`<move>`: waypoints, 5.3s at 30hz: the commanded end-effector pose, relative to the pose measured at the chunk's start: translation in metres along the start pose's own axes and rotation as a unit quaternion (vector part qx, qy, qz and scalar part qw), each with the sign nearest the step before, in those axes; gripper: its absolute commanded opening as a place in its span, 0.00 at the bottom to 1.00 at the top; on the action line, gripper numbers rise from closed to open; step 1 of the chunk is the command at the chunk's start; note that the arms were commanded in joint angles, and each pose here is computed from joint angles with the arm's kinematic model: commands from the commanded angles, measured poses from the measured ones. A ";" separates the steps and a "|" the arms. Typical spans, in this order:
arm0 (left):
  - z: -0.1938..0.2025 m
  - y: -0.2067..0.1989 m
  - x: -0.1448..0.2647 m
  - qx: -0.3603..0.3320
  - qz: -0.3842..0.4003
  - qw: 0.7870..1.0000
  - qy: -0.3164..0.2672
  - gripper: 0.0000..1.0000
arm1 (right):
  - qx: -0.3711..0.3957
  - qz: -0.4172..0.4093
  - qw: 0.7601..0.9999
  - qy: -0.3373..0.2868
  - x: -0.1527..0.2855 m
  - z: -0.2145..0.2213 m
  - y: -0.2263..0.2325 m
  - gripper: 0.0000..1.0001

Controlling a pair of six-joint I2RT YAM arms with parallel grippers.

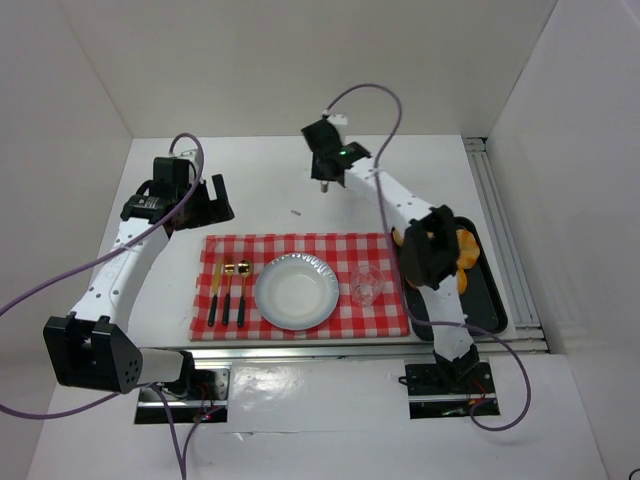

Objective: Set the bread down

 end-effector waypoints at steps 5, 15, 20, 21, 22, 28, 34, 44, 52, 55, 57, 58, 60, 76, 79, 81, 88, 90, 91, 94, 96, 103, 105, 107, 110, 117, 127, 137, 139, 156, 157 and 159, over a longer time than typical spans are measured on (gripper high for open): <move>-0.013 -0.005 0.009 -0.015 0.007 1.000 -0.026 0.99 | -0.035 0.012 0.999 0.005 0.143 -0.016 -0.120 0.36; -0.021 -0.016 0.003 -0.013 0.013 1.000 -0.020 0.99 | -0.175 0.116 0.971 0.113 0.259 0.084 -0.217 0.38; -0.025 -0.019 0.002 -0.013 0.012 1.000 -0.018 0.99 | -0.257 0.118 0.944 0.172 0.262 0.141 -0.229 0.38; -0.023 -0.019 -0.002 -0.013 0.013 1.000 -0.011 0.99 | -0.262 0.115 0.942 0.174 0.261 0.145 -0.229 0.38; -0.023 -0.019 -0.002 -0.013 0.013 1.000 -0.011 0.99 | -0.260 0.117 0.941 0.181 0.259 0.151 -0.229 0.38; -0.007 -0.056 -0.003 -0.051 0.068 0.996 0.032 0.99 | -0.253 0.154 0.936 0.192 0.251 0.157 -0.246 0.40; -0.001 -0.071 -0.009 -0.084 0.057 0.994 0.039 0.99 | -0.265 0.162 0.929 0.200 0.248 0.168 -0.261 0.42; 0.006 -0.079 -0.014 -0.099 0.053 0.993 0.043 0.99 | -0.276 0.111 0.941 0.160 0.224 0.142 -0.268 0.45; 0.013 -0.077 -0.017 -0.098 0.046 0.993 0.050 0.99 | -0.273 0.115 0.939 0.175 0.212 0.149 -0.269 0.47; 0.012 -0.076 -0.017 -0.098 0.042 0.993 0.047 0.99 | -0.271 0.123 0.937 0.183 0.213 0.155 -0.270 0.47; 0.014 -0.073 -0.018 -0.098 0.039 0.993 0.050 0.99 | -0.274 0.126 0.935 0.186 0.210 0.160 -0.273 0.48; 0.014 -0.073 -0.018 -0.098 0.039 0.993 0.050 0.99 | -0.275 0.126 0.936 0.180 0.208 0.157 -0.273 0.48; 0.014 -0.073 -0.018 -0.098 0.039 0.993 0.050 0.99 | -0.272 0.128 0.933 0.196 0.206 0.165 -0.272 0.48; 0.011 -0.070 -0.019 -0.098 0.027 0.994 0.042 0.99 | -0.269 0.164 0.934 0.169 0.219 0.149 -0.294 0.11; 0.011 -0.070 -0.019 -0.098 0.027 0.994 0.042 0.99 | -0.266 0.165 0.939 0.144 0.232 0.131 -0.299 0.03; 0.007 -0.067 -0.018 -0.103 0.017 0.994 0.035 0.99 | -0.265 0.162 0.943 0.121 0.241 0.114 -0.302 0.00; -0.003 -0.070 -0.014 -0.103 0.015 0.994 0.017 0.99 | -0.240 0.156 0.952 0.108 0.246 0.092 -0.297 0.00; -0.004 -0.070 -0.014 -0.097 0.011 0.995 0.014 0.99 | -0.230 0.145 0.957 0.103 0.246 0.086 -0.289 0.00; -0.008 -0.070 -0.013 -0.096 0.010 0.995 0.007 0.99 | -0.222 0.132 0.961 0.098 0.246 0.079 -0.284 0.00; -0.010 -0.068 -0.010 -0.086 -0.001 0.996 0.004 0.99 | -0.191 0.096 0.974 0.079 0.245 0.057 -0.261 0.00; -0.013 -0.064 -0.012 -0.069 -0.012 0.998 0.004 0.99 | -0.171 0.070 0.980 0.068 0.244 0.044 -0.244 0.00; -0.033 -0.034 -0.009 0.019 -0.063 0.998 -0.010 0.99 | -0.030 -0.127 0.991 0.012 0.259 0.010 -0.101 0.00; -0.044 -0.022 0.001 0.045 -0.080 0.995 -0.033 0.99 | 0.006 -0.189 0.982 0.010 0.267 0.014 -0.065 0.00; -0.049 -0.011 0.007 0.058 -0.104 0.991 -0.053 0.99 | 0.060 -0.250 0.966 0.023 0.278 0.031 -0.025 0.00; -0.059 -0.002 0.016 0.077 -0.107 0.989 -0.070 0.99 | 0.117 -0.291 0.948 0.050 0.295 0.061 0.007 0.00; -0.055 0.002 0.016 0.087 -0.098 0.990 -0.056 0.99 | 0.196 -0.371 0.901 0.114 0.324 0.123 0.047 0.00; -0.046 0.007 0.018 0.090 -0.095 0.990 -0.048 0.99 | 0.234 -0.346 0.893 0.164 0.319 0.163 0.049 0.11; -0.046 0.004 0.018 0.086 -0.086 0.992 -0.046 0.99 | 0.228 -0.340 0.901 0.146 0.328 0.143 0.043 0.54; -0.046 0.004 0.018 0.086 -0.086 0.992 -0.046 0.99 | 0.227 -0.320 0.909 0.142 0.323 0.139 0.036 0.54; -0.046 0.000 0.011 0.081 -0.075 0.993 -0.037 0.99 | 0.207 -0.342 0.906 0.141 0.326 0.131 0.016 0.27; -0.046 0.000 0.011 0.081 -0.075 0.993 -0.037 0.99 | 0.216 -0.351 0.899 0.145 0.328 0.137 0.019 0.27; -0.045 0.001 0.008 0.081 -0.078 0.993 -0.034 0.99 | 0.222 -0.363 0.890 0.163 0.331 0.146 0.023 0.25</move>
Point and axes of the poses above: each gripper's point midway between its finger pads, its own x axis back along the fingers, its own y axis along the line the jaws close on, z = x × y, the point moved 1 cm from there along x, back along the fingers, and after that the axes turned 14 degrees about x, right-handed, at the moved point
